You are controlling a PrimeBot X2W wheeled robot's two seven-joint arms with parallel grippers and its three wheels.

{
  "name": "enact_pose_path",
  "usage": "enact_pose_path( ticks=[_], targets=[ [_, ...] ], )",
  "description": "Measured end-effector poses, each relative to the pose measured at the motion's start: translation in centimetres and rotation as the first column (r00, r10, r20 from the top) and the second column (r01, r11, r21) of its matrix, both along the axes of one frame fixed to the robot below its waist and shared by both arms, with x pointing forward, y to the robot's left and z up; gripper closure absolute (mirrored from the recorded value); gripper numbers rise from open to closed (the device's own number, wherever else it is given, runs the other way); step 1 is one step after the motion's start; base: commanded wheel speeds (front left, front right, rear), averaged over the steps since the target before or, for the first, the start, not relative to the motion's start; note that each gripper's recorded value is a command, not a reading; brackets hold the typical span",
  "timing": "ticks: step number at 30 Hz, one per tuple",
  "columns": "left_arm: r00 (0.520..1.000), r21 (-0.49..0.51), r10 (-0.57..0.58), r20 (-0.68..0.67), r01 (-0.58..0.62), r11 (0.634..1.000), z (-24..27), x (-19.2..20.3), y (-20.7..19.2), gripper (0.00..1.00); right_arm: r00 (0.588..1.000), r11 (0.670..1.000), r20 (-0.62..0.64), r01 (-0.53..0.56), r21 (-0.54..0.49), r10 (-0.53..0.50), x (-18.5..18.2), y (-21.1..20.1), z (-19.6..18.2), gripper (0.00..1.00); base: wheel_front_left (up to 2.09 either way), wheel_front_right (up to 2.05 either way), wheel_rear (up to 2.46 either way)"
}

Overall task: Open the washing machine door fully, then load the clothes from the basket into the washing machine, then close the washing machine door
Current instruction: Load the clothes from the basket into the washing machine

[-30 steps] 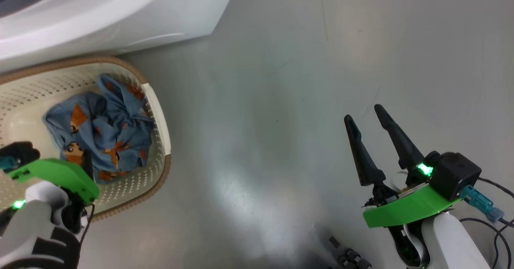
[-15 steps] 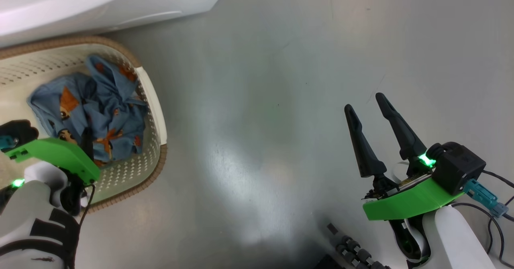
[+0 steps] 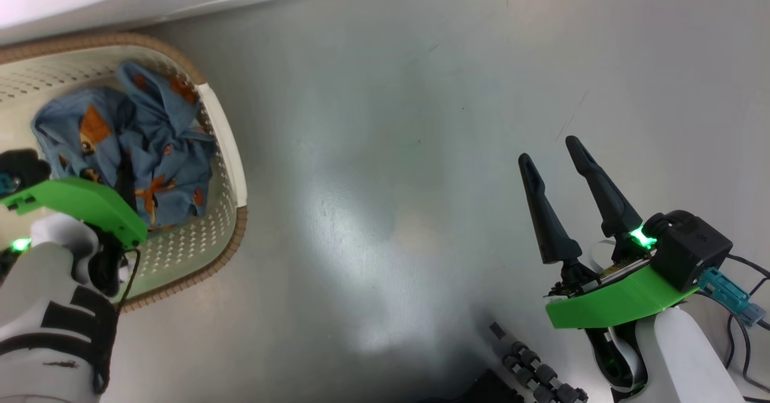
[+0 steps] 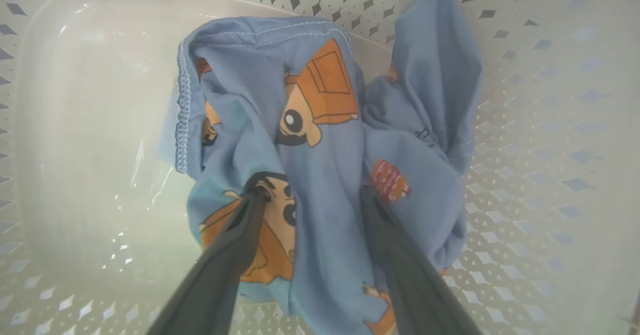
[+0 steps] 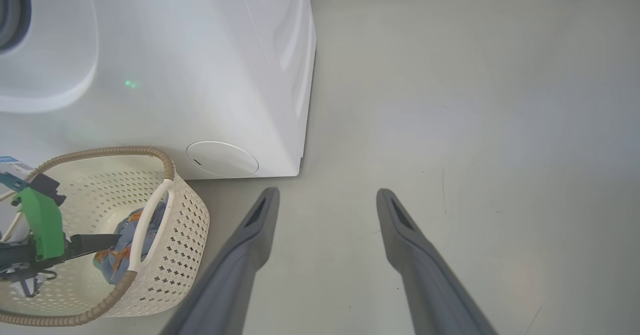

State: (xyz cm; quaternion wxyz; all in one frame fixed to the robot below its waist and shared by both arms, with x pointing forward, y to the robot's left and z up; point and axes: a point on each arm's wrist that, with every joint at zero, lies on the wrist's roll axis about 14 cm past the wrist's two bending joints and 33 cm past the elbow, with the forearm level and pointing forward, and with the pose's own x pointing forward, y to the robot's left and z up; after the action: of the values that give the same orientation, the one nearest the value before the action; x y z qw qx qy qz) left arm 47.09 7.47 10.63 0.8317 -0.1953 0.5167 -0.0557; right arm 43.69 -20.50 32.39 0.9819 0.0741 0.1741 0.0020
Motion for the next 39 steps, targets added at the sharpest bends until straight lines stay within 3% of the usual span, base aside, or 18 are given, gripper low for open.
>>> enact_pose_path(
  ticks=[29, 32, 34, 36, 37, 38, 39],
  targets=[
    [0.998, -0.023, -0.068, -0.003, 0.068, 0.997, -2.9, -0.1, -2.4, 0.03, 0.998, 1.0, -0.059, -0.002, -0.016, 0.001, -0.2, -0.4, -2.7, 0.0, 0.0, 0.0, 0.0],
    [0.997, -0.026, -0.071, 0.005, 0.072, 0.997, -3.1, 0.1, -2.7, 0.25, 0.998, 1.0, -0.067, -0.001, -0.02, -0.001, -0.3, -0.6, -2.9, 0.0, 0.0, 0.0, 0.0],
    [0.996, -0.027, -0.088, 0.001, 0.088, 0.996, -3.2, -0.2, -2.9, 0.47, 0.998, 1.0, -0.07, 0.001, -0.022, -0.002, -0.3, -0.7, -3.0, 0.0, 0.0, 0.0, 0.0],
    [0.996, -0.027, -0.091, 0.008, 0.091, 0.995, -3.3, -0.2, -3.0, 0.62, 0.997, 1.0, -0.073, 0.003, -0.024, -0.004, -0.4, -0.8, -3.1, 0.0, 0.0, 0.0, 0.0],
    [0.996, -0.027, -0.093, 0.007, 0.093, 0.995, -3.4, -0.3, -3.1, 0.82, 0.997, 1.0, -0.074, 0.003, -0.025, -0.005, -0.4, -0.8, -3.2, 0.0, 0.0, 0.0, 0.0],
    [0.996, -0.027, -0.094, 0.01, 0.094, 0.995, -3.4, -0.3, -3.1, 0.95, 0.997, 1.0, -0.074, 0.004, -0.025, -0.005, -0.4, -0.8, -3.2, 0.0, 0.0, 0.0, 0.0],
    [0.995, -0.027, -0.094, 0.013, 0.095, 0.995, -3.4, -0.3, -3.1, 1.0, 0.997, 1.0, -0.075, 0.004, -0.025, -0.006, -0.4, -0.8, -3.2, 0.0, 0.0, 0.0, 0.0]
  ],
)
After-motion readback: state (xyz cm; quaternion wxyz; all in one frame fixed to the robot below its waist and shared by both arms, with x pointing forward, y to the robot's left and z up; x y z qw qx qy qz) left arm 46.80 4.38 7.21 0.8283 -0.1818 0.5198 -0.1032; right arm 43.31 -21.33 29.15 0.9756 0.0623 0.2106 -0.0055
